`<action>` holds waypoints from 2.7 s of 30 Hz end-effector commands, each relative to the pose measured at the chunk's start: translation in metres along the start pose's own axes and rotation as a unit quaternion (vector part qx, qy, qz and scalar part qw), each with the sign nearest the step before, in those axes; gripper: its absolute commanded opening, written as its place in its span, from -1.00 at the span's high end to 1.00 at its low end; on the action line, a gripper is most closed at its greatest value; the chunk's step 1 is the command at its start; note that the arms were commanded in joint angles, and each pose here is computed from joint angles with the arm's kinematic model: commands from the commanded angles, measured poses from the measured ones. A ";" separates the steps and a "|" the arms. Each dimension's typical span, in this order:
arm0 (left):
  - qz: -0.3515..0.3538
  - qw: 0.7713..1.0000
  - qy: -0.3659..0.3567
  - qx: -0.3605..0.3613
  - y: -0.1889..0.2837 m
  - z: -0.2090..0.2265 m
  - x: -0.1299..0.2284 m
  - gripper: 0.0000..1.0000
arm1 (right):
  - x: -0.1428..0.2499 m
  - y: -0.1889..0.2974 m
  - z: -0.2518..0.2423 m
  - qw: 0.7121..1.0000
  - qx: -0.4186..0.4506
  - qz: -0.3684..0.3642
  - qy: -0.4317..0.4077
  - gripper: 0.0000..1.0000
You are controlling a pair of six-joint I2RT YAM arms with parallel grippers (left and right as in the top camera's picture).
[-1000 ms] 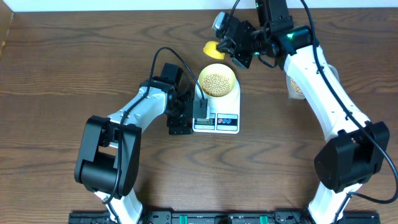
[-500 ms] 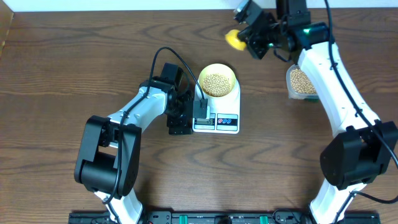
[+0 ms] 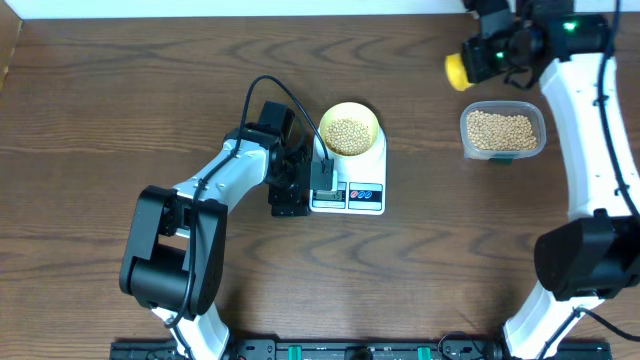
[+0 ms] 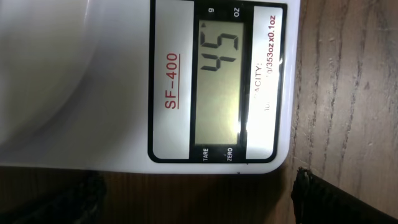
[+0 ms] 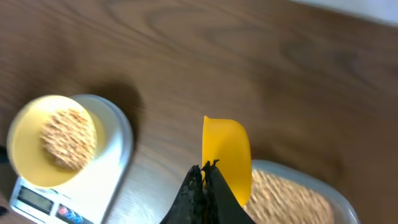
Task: Scoop item into bowl and weigh 50g on scale
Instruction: 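Move the empty scoop with the right gripper back to the container, then dig the yellow scoop into the soybeans with the right gripper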
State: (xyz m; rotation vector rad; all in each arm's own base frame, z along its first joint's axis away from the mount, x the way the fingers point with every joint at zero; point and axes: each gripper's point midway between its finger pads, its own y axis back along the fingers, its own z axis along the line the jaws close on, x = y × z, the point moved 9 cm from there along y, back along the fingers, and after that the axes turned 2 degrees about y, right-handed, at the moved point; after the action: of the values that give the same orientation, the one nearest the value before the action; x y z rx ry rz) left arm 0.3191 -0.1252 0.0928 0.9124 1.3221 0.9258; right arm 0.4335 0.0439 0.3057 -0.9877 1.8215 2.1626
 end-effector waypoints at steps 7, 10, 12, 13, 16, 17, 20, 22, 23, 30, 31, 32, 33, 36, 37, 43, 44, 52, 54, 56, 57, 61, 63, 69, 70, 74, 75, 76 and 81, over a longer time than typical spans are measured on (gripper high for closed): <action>0.004 1.000 0.008 0.009 -0.004 -0.004 0.003 -0.95 | 0.026 0.007 -0.036 0.992 0.088 0.073 -0.050 0.98; 0.004 1.000 0.008 0.009 -0.004 -0.004 0.003 -0.95 | 0.035 -0.003 -0.045 0.989 0.085 0.099 -0.062 0.98; 0.004 1.000 0.008 0.009 -0.004 -0.004 0.003 -0.95 | 0.040 -0.011 -0.050 0.987 0.083 0.116 -0.076 0.98; 0.004 1.000 0.008 0.009 -0.004 -0.004 0.003 -0.95 | 0.043 -0.016 -0.053 0.986 0.082 0.122 -0.081 0.98; 0.004 1.000 0.008 0.009 -0.004 -0.004 0.003 -0.95 | 0.049 -0.029 -0.061 0.983 0.080 0.138 -0.089 0.98; 0.004 1.000 0.008 0.009 -0.004 -0.004 0.003 -0.95 | 0.051 -0.033 -0.064 0.982 0.079 0.144 -0.092 0.98; 0.004 1.000 0.008 0.009 -0.004 -0.004 0.003 -0.95 | 0.057 -0.047 -0.067 0.979 0.073 0.164 -0.097 0.98; 0.004 1.000 0.008 0.009 -0.004 -0.004 0.003 -0.95 | 0.061 -0.057 -0.069 0.977 0.070 0.175 -0.099 0.98; 0.004 1.000 0.008 0.009 -0.004 -0.004 0.003 -0.95 | 0.062 -0.060 -0.069 0.976 0.068 0.179 -0.100 0.98; 0.004 1.000 0.008 0.009 -0.004 -0.004 0.003 -0.95 | 0.066 -0.075 -0.071 0.974 0.057 0.184 -0.117 0.98; 0.004 1.000 0.008 0.009 -0.004 -0.004 0.003 -0.95 | 0.065 -0.076 -0.070 0.975 0.048 0.180 -0.121 0.98; 0.004 1.000 0.008 0.009 -0.004 -0.004 0.003 -0.95 | 0.064 -0.077 -0.067 0.976 0.032 0.175 -0.124 0.98; 0.004 1.000 0.008 0.009 -0.004 -0.004 0.003 -0.95 | 0.062 -0.078 -0.064 0.977 0.012 0.169 -0.127 0.98; 0.004 1.000 0.008 0.009 -0.004 -0.004 0.003 -0.95 | 0.061 -0.078 -0.061 0.978 -0.006 0.164 -0.130 0.98; 0.004 1.000 0.008 0.009 -0.004 -0.004 0.003 -0.95 | 0.062 -0.078 -0.061 0.978 -0.006 0.165 -0.131 0.98; 0.004 1.000 0.008 0.009 -0.004 -0.004 0.003 -0.95 | 0.067 -0.074 -0.071 0.975 -0.003 0.168 -0.146 0.98; 0.004 1.000 0.008 0.009 -0.004 -0.004 0.003 -0.95 | 0.068 -0.073 -0.074 0.974 -0.002 0.168 -0.150 0.98; 0.004 1.000 0.008 0.009 -0.004 -0.004 0.003 -0.95 | 0.074 -0.060 -0.092 0.967 -0.043 0.147 -0.201 0.98; 0.004 1.000 0.008 0.009 -0.004 -0.004 0.003 -0.95 | 0.075 -0.056 -0.097 0.966 -0.059 0.136 -0.213 0.98; 0.004 1.000 0.008 0.009 -0.004 -0.004 0.003 -0.95 | 0.077 -0.053 -0.102 0.965 -0.062 0.129 -0.221 0.98; 0.004 1.000 0.008 0.009 -0.004 -0.004 0.003 -0.95 | 0.078 -0.052 -0.106 0.964 -0.061 0.127 -0.224 0.98; 0.004 1.000 0.008 0.009 -0.004 -0.004 0.003 -0.95 | 0.080 -0.047 -0.115 0.963 -0.060 0.117 -0.234 0.98; 0.004 1.000 0.008 0.009 -0.004 -0.004 0.003 -0.95 | 0.079 -0.044 -0.118 0.962 -0.076 0.102 -0.241 0.98; 0.004 1.000 0.008 0.009 -0.004 -0.004 0.003 -0.95 | 0.081 -0.039 -0.126 0.960 -0.084 0.090 -0.253 0.98; 0.004 1.000 0.008 0.009 -0.004 -0.004 0.003 -0.95 | 0.082 -0.038 -0.127 0.959 -0.085 0.088 -0.255 0.98; 0.004 1.000 0.008 0.009 -0.004 -0.004 0.003 -0.95 | 0.080 -0.036 -0.127 0.955 -0.115 0.072 -0.263 0.98; 0.004 1.000 0.008 0.009 -0.004 -0.004 0.003 -0.95 | 0.080 -0.035 -0.127 0.955 -0.119 0.070 -0.264 0.98; 0.004 1.000 0.008 0.009 -0.004 -0.004 0.003 -0.95 | 0.080 -0.035 -0.127 0.954 -0.121 0.068 -0.264 0.98; 0.004 1.000 0.008 0.009 -0.004 -0.004 0.003 -0.95 | 0.080 -0.035 -0.128 0.954 -0.122 0.068 -0.266 0.98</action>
State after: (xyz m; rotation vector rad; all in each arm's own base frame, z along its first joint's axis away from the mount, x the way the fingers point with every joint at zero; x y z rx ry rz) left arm 0.3192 -0.1252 0.0928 0.9121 1.3218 0.9259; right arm 0.4351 -0.0883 0.2174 -0.2356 1.4803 2.4585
